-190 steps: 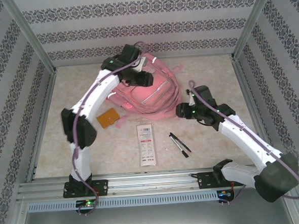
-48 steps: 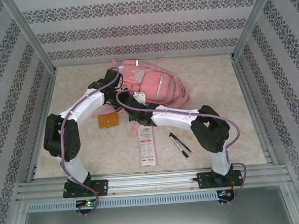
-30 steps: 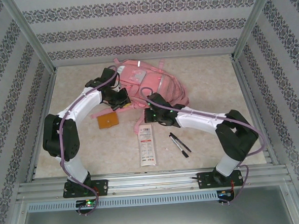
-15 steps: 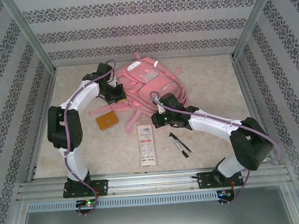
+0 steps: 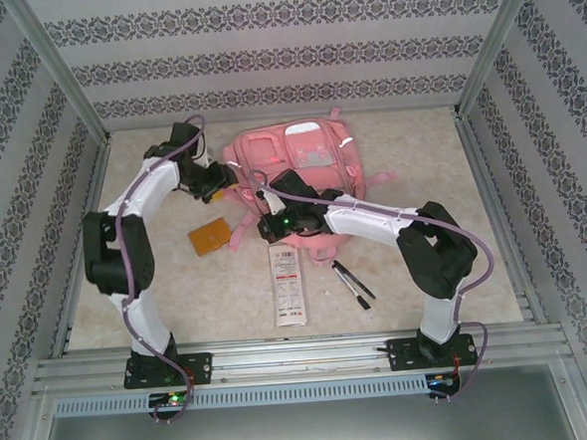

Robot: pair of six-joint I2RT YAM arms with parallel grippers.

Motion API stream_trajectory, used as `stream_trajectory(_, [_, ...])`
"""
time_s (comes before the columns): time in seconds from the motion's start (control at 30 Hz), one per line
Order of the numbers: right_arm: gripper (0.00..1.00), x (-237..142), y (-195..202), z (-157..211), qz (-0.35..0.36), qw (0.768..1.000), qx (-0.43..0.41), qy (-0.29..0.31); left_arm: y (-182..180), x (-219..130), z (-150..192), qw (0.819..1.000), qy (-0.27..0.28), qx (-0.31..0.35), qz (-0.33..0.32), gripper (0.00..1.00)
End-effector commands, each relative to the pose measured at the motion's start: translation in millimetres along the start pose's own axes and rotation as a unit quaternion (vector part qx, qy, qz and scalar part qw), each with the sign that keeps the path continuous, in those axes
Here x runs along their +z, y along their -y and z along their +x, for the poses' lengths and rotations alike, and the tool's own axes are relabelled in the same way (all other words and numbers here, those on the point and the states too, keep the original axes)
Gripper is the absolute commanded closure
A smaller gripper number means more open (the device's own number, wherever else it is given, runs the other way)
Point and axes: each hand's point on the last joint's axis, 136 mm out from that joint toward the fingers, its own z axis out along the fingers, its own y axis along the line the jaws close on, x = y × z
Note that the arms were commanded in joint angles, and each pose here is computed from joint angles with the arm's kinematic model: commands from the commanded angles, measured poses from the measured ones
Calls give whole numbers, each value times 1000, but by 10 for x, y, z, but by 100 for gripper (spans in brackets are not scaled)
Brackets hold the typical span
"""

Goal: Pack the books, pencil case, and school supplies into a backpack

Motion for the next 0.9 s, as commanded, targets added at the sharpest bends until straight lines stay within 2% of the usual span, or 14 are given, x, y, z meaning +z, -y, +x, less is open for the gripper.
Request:
stream_trajectory(0.0, [100,-34,-340,-220,-51,998,-26,27,61,70,141,999,3,-35,25,50])
stream_trajectory(0.23, [100,11,-409,-195,-64,997,-19,23,249,285,211,997,11,-49,50,49])
stream_trajectory(0.33, [100,27,-406,-188,-69,997,-6,26,239,474,316,996,10,-64,56,53])
stream_trajectory(0.37, [100,31,-405,-186,-70,997,-1,26,242,530,340,995,7,-70,64,60])
stream_trajectory(0.43, [100,26,-373,-180,-67,997,18,23,203,603,356,995,5,-78,62,81])
stream_trajectory(0.47, [100,9,-334,-176,-62,997,34,21,165,607,337,996,9,-73,52,93])
stream_trajectory(0.5, [100,-20,-289,-161,-56,997,51,16,132,586,305,997,15,-63,37,100])
stream_trajectory(0.6, [100,-178,-99,-50,-49,991,123,-10,86,493,191,999,23,-31,7,100])
stream_trajectory(0.77, [100,-507,161,441,-72,957,257,-117,106,388,-1,999,23,24,-7,100])
stream_trajectory(0.87, [100,-719,246,680,-77,944,280,-157,172,375,-67,998,20,66,-3,100])
